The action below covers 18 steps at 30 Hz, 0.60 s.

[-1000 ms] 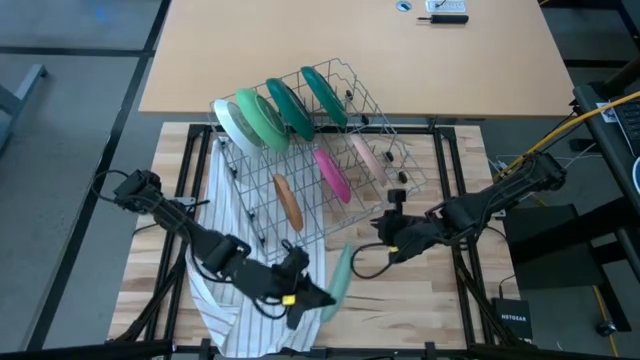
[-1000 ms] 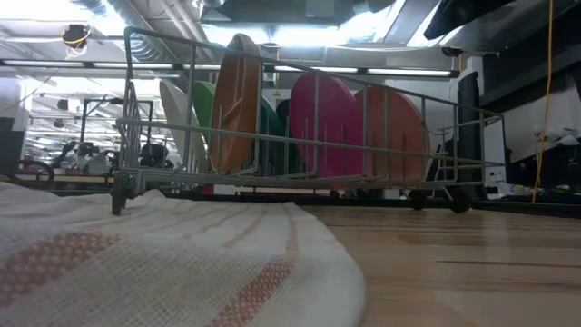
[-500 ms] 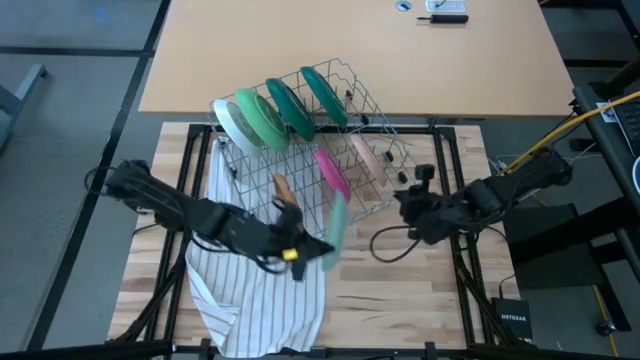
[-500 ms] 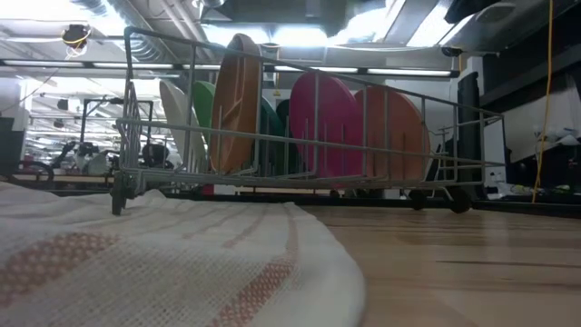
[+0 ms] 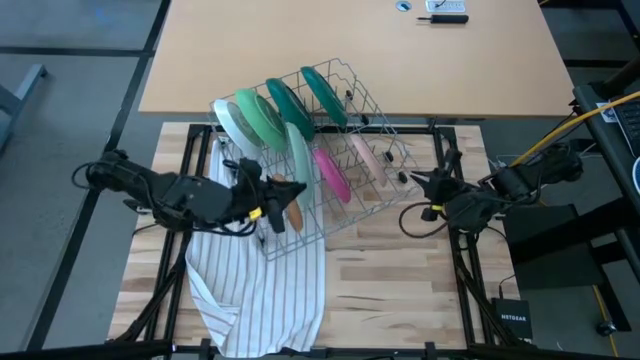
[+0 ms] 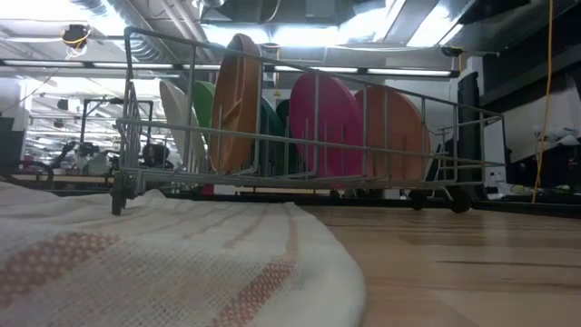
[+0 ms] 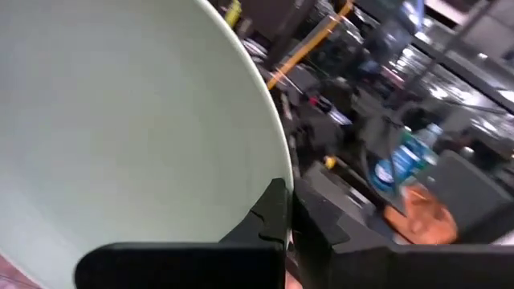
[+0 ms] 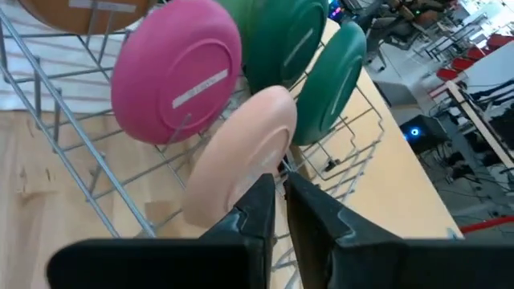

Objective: Sort dishes
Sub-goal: Put the light green plate in the dish rack

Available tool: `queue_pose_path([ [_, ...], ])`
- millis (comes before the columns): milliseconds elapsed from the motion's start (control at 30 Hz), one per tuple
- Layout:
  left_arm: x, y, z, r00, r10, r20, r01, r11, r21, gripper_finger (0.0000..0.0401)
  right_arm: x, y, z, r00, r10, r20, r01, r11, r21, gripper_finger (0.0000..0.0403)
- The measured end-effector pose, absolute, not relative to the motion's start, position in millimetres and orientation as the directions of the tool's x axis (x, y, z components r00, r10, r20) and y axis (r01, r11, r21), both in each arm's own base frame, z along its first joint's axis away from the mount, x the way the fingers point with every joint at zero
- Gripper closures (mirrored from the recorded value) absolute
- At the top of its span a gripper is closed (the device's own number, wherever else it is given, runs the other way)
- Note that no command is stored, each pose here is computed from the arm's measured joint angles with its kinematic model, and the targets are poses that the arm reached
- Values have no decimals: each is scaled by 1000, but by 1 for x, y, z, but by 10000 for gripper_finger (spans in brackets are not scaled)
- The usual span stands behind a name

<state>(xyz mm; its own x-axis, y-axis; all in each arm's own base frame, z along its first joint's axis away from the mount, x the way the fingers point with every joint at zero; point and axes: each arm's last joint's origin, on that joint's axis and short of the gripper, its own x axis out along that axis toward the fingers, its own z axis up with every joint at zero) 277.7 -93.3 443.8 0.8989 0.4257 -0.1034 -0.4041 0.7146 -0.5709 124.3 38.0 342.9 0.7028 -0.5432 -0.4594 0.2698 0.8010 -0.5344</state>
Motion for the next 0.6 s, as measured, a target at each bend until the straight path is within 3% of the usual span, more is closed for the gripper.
queue_pose_path([
  [233, 290, -82, 408, 843, 514, -158, -501, 645, -577, 401, 115, 33, 321, 715, -534, -451, 296, 816, -497, 364],
  [600, 303, -79, 363, 857, 515, -8, -375, 613, -696, 401, 110, 31, 287, 694, -544, -472, 337, 824, -456, 364],
])
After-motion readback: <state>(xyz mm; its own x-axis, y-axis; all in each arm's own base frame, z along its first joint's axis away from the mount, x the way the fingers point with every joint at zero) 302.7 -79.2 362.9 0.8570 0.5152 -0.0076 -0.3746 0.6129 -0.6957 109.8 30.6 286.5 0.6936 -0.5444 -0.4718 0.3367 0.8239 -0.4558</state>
